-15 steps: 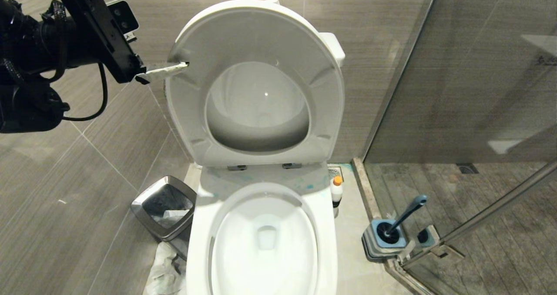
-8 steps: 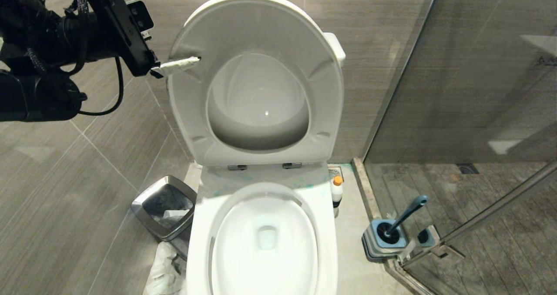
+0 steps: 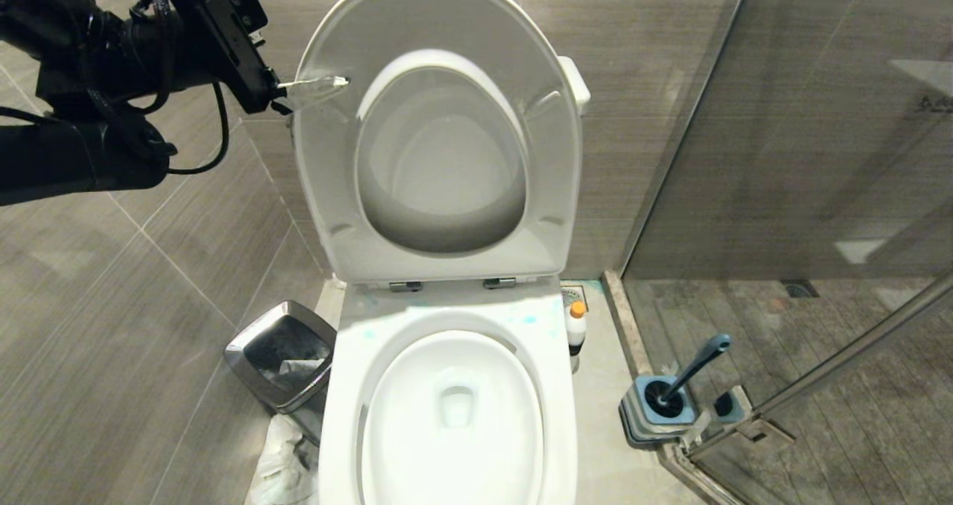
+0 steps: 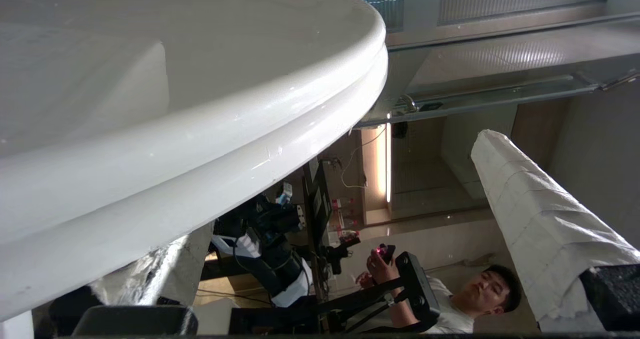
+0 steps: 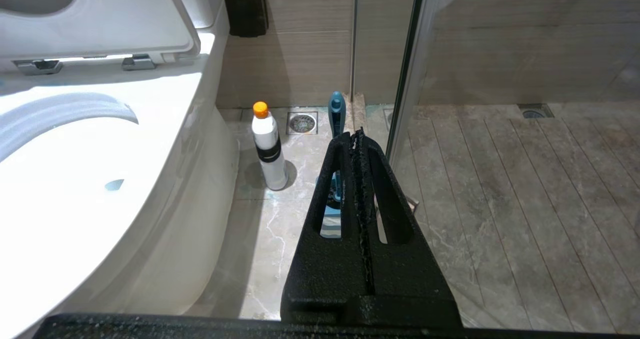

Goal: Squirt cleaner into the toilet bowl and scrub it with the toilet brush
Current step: Use the left hand to lift the toilet lid slightly

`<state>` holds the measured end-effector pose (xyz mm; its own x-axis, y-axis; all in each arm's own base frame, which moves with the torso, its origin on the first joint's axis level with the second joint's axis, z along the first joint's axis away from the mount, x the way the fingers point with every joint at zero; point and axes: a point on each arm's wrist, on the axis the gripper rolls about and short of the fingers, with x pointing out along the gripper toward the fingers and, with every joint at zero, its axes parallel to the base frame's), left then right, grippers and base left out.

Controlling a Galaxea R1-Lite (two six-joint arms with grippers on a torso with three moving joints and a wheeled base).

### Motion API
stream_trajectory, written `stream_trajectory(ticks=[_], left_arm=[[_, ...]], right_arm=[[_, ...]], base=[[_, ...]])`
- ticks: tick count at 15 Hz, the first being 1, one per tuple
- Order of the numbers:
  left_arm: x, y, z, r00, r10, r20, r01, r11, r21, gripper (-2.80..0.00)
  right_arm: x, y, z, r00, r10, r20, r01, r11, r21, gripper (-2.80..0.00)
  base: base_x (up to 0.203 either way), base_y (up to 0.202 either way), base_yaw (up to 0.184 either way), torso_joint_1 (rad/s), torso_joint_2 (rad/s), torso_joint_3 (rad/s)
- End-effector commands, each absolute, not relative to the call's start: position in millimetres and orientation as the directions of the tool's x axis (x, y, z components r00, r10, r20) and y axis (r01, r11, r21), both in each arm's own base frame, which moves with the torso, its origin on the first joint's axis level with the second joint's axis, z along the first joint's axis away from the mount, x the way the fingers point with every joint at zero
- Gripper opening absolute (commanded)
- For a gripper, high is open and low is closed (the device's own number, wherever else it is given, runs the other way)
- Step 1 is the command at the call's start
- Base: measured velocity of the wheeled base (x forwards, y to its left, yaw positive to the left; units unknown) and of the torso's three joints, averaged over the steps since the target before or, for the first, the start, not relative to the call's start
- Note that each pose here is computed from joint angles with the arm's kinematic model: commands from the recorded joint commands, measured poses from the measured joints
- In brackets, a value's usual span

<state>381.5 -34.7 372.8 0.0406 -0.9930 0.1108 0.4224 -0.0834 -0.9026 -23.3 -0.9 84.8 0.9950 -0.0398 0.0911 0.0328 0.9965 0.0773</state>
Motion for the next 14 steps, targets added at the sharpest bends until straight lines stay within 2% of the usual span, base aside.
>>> stream_trajectory(ticks=[1, 7, 14], left_arm=[[394, -35, 358, 0.034, -0.994, 0.102, 0.420, -0.078, -0.904, 0.00], [396, -36, 341, 0.005, -0.994, 0.111, 0.621, -0.083, -0.780, 0.00], [409, -36, 324, 0.010, -0.994, 0.109, 0.691, -0.072, -0.719, 0.00]], right_arm=[[-21, -1, 78, 0.997, -0.040, 0.067, 0.035, 0.996, 0.076, -2.80], [-21, -1, 78, 0.997, -0.040, 0.067, 0.035, 0.996, 0.078, -2.80], [-21, -1, 78, 0.997, -0.040, 0.067, 0.035, 0.996, 0.078, -2.80]], base=[[0.000, 0.000, 0.000, 0.000, 0.00, 0.000], [0.000, 0.000, 0.000, 0.000, 0.00, 0.000], [0.000, 0.000, 0.000, 0.000, 0.00, 0.000]])
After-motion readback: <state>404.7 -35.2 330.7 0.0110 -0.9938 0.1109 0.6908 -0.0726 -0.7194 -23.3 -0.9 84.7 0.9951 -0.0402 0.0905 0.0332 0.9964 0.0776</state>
